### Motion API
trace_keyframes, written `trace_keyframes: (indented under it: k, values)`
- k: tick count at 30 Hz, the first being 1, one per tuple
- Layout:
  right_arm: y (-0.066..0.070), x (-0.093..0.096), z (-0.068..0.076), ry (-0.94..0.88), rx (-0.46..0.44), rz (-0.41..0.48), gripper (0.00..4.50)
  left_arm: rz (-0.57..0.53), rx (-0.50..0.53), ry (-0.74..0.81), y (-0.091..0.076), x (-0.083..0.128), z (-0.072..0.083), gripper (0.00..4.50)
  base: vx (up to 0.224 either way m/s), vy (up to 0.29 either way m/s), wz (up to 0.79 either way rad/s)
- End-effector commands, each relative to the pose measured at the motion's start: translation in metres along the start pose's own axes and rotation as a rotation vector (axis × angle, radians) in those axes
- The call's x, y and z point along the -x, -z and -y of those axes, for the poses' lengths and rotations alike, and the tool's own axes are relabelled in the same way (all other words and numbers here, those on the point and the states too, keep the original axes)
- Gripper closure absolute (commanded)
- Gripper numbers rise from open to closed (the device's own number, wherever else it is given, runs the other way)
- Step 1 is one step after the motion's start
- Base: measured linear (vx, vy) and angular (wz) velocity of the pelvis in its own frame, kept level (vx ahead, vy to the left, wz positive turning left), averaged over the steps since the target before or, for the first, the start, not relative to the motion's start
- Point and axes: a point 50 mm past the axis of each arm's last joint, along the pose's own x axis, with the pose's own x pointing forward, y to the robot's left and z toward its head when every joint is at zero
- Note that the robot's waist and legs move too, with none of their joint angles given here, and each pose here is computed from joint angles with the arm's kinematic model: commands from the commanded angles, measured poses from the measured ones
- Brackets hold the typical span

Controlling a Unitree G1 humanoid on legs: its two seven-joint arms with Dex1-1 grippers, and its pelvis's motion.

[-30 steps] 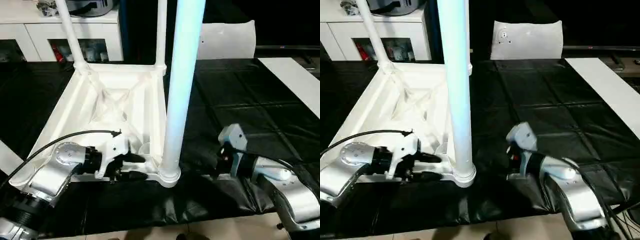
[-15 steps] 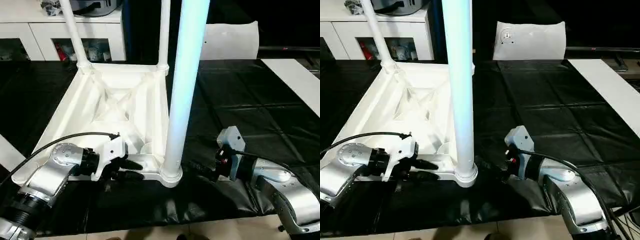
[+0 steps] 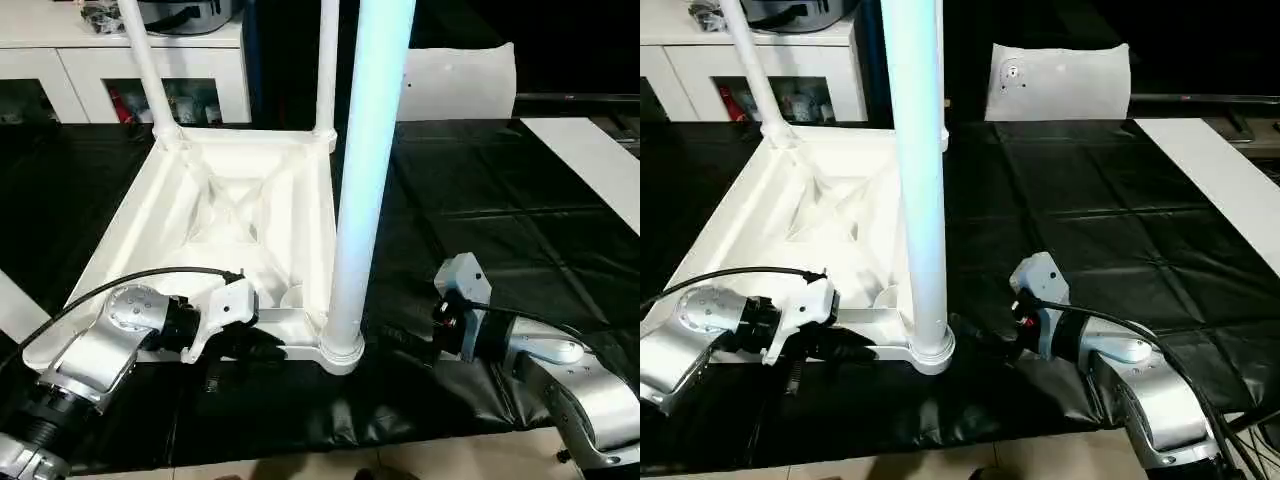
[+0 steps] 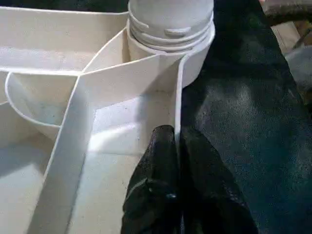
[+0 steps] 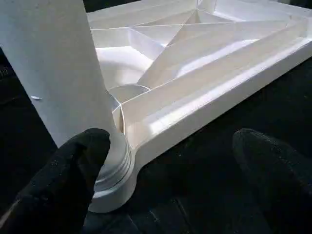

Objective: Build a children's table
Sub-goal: Rotate leg to tighten

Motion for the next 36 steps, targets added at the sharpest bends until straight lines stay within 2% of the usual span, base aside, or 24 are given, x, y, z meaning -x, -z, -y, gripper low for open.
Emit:
trace_keyframes:
  k: [1,9,10,12,13,14,21,23,26,28,30,33,34,36]
  values:
    - [-0.008,0.001,0.000,-0.036,0.017,0.010,0.00,-0.074,0.023,0.013,0.010,0.000,0.002,4.45,0.000,0.000,0.00]
    - [-0.013,0.002,-0.013,-0.299,-0.018,0.004,0.00,0.002,-0.047,0.078,-0.006,-0.010,-0.001,4.45,0.000,0.000,0.00]
    - [-0.013,0.001,-0.014,-0.328,-0.029,0.005,0.17,0.005,-0.057,0.092,-0.008,-0.012,-0.001,4.49,0.000,0.000,0.00]
    - [-0.012,-0.008,-0.009,-0.361,-0.023,-0.004,0.17,0.005,-0.119,0.155,-0.017,-0.018,-0.001,4.49,0.000,0.000,0.00]
    - [-0.012,-0.010,-0.008,-0.367,-0.020,-0.009,0.40,0.005,-0.130,0.166,-0.018,-0.019,-0.001,4.50,0.000,0.000,0.00]
    - [-0.011,-0.012,-0.005,-0.374,-0.028,-0.023,0.40,0.001,-0.146,0.185,-0.020,-0.021,-0.001,4.50,0.000,0.000,0.00]
    - [-0.009,-0.020,-0.002,-0.447,-0.058,-0.057,0.94,-0.004,-0.170,0.204,-0.025,-0.025,-0.005,4.50,0.000,0.000,0.00]
    - [-0.008,-0.020,-0.001,-0.469,-0.056,-0.071,0.94,-0.007,-0.172,0.202,-0.025,-0.025,-0.007,4.50,0.000,0.000,0.00]
    - [-0.005,-0.019,0.000,-0.509,-0.040,-0.107,1.32,-0.020,-0.170,0.191,-0.024,-0.024,-0.011,4.50,0.000,0.000,0.00]
    - [-0.005,-0.020,0.002,-0.514,-0.039,-0.110,1.35,-0.025,-0.164,0.189,-0.023,-0.023,-0.011,4.50,0.000,0.000,0.00]
    - [-0.005,-0.020,0.003,-0.522,-0.036,-0.114,1.65,-0.027,-0.161,0.189,-0.023,-0.023,-0.012,4.50,0.000,0.000,0.00]
    - [-0.005,-0.021,0.003,-0.530,-0.034,-0.114,1.76,-0.021,-0.150,0.186,-0.022,-0.023,-0.012,4.50,0.000,0.000,0.00]
    - [-0.005,-0.022,0.003,-0.532,-0.034,-0.113,2.04,-0.017,-0.146,0.184,-0.022,-0.023,-0.012,4.50,0.000,0.000,0.00]
    - [-0.006,-0.023,0.002,-0.540,-0.035,-0.110,2.13,-0.011,-0.137,0.175,-0.021,-0.022,-0.013,4.50,0.000,0.000,0.00]
